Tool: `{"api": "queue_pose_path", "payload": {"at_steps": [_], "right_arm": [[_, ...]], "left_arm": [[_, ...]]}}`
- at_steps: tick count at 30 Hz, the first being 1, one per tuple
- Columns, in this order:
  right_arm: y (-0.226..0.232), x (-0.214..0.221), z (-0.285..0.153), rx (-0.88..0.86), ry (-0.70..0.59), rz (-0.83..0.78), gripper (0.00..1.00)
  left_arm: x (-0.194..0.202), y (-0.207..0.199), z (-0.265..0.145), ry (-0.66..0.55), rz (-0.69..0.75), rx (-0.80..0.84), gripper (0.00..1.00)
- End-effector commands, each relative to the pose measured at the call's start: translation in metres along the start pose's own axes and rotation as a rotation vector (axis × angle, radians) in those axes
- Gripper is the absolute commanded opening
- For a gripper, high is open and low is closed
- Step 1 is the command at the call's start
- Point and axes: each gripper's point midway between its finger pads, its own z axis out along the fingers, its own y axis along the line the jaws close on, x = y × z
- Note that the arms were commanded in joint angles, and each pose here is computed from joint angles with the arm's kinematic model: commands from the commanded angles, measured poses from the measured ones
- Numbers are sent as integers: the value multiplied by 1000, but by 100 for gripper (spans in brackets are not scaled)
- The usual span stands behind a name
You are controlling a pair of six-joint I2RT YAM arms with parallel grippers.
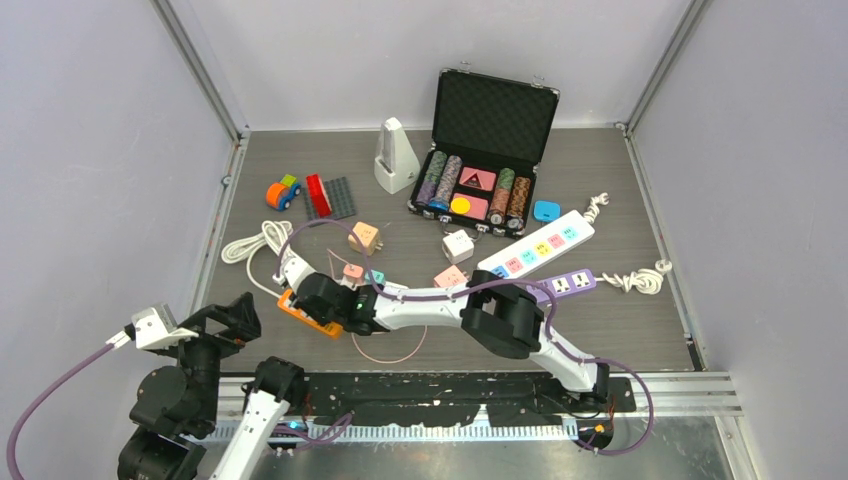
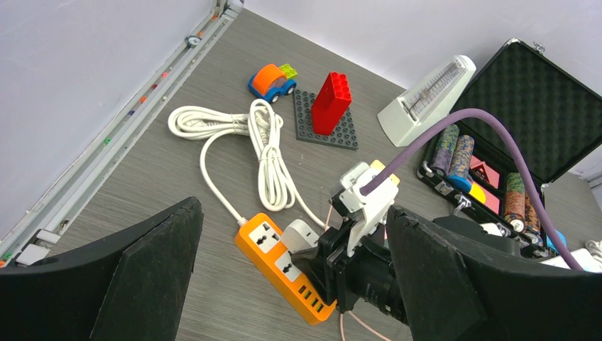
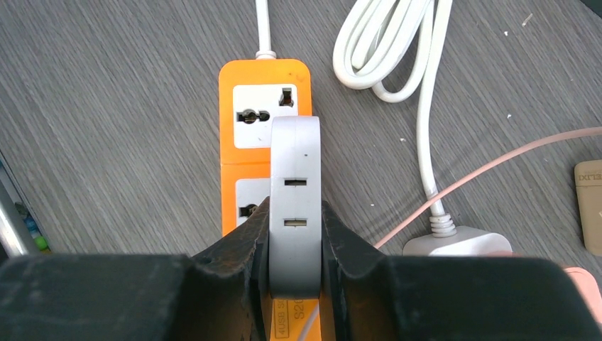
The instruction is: Insert the plug
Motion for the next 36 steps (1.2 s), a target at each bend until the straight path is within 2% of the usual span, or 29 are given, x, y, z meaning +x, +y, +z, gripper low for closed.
{"api": "queue_pose_path", "payload": {"at_steps": [1, 11, 19, 24, 32, 36], "right_arm": [[-12, 165, -1, 34, 441, -112, 5], [-2, 186, -7, -39, 458, -85, 5], [-18, 189, -12, 41, 423, -192, 6], [-20, 199, -15, 49, 432, -196, 5], [-8, 187, -21, -39, 370, -198, 5], [-6, 191, -17, -58, 410, -243, 5]], "left_arm": [[-17, -4, -4, -63, -31, 27, 100], [-16, -2, -5, -61, -34, 21, 100], [-13, -1, -4, -60, -35, 19, 100], [-13, -1, -5, -61, -36, 19, 100], [-12, 0, -5, -61, -40, 16, 100], [-11, 1, -5, -57, -37, 13, 100]]}}
